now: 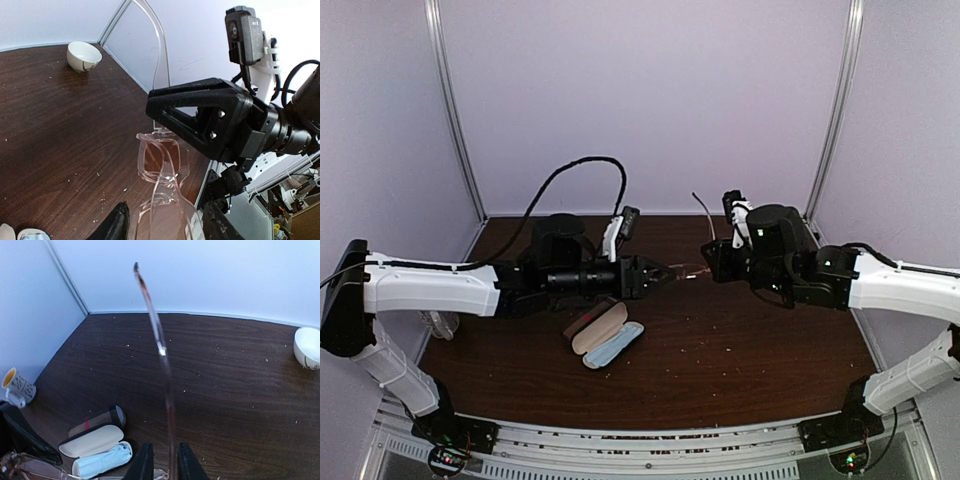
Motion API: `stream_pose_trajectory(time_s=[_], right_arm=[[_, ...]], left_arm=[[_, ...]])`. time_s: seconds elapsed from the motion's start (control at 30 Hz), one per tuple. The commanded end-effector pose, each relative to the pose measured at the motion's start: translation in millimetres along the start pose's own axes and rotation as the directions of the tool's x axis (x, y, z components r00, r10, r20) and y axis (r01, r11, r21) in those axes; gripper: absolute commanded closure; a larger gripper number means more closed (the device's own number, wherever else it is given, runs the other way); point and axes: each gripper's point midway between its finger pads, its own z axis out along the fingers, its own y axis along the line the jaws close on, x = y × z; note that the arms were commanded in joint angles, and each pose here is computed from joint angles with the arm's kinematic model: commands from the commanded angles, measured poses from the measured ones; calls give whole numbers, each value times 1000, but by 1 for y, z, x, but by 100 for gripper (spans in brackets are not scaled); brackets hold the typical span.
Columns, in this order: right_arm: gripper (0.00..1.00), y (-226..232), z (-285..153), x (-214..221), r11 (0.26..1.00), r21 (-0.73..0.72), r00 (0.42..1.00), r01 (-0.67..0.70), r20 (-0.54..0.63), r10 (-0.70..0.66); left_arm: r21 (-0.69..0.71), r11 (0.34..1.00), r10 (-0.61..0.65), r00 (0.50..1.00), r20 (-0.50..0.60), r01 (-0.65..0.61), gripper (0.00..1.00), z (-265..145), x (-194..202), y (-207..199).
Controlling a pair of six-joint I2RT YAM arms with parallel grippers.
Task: Organize the sunglasses
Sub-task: Pass from the right arm to the left, then fold the right temple of the sunglasses with the sunglasses.
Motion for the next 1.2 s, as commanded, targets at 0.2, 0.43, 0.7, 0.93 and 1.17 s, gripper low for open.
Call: stream_pose_trajectory(time_s=[0.2,0.43,0.7,0.93,1.17], right_arm=[[47,9,-16,-7,995,-67,998,68,-11,-69],[35,4,-38,-13,983,-174,998,55,-34,-62],[32,-7,-61,-27,960,-279,999,-7,-39,-4],[34,-41,-68,-61,972,-203,991,-120,34,129],[39,-76,-44,-51,965,-82,968,-250,-12,250]], left_arm=[[-4,987,161,987,-22,-161,76,3,-1,0],[-36,975,218,974,-56,-220,77,5,3,17],[-121,929,337,934,-116,-350,78,3,10,41],[-140,905,385,913,-133,-402,79,-3,20,52],[-133,884,431,891,-140,-448,80,-9,27,55]])
